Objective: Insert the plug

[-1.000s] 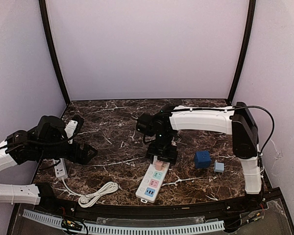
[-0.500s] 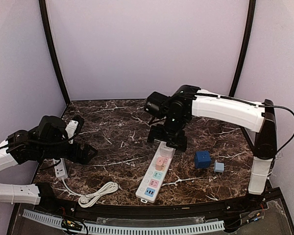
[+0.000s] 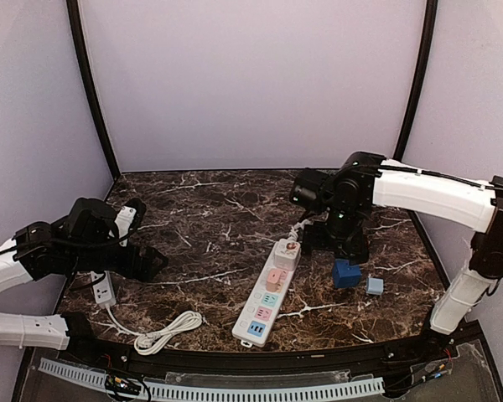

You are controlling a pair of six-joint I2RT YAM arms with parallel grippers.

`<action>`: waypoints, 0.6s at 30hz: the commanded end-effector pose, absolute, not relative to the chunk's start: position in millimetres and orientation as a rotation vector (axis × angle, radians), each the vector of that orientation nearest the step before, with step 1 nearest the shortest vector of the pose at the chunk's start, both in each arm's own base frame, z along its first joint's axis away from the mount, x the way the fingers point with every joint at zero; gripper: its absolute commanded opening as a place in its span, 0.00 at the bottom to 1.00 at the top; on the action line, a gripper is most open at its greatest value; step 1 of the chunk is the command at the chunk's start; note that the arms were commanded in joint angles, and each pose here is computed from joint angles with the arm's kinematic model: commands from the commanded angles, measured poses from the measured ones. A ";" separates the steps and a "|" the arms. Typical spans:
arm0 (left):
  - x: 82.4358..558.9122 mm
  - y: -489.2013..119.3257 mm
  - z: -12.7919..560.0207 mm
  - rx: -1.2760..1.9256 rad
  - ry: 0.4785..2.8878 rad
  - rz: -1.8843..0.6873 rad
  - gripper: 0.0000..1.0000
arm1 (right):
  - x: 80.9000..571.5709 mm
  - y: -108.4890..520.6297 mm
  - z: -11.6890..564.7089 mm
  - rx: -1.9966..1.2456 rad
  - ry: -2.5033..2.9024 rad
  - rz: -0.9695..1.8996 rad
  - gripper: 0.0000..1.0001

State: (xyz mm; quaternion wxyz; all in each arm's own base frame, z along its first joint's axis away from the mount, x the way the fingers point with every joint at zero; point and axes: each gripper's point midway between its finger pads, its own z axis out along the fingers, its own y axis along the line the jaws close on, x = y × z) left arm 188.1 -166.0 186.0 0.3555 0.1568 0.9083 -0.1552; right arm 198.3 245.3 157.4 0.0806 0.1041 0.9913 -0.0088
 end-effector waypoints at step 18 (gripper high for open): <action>186.6 -162.2 179.6 0.392 2.380 -0.381 0.99 | 220.4 188.8 117.9 -0.017 2.948 -0.130 0.94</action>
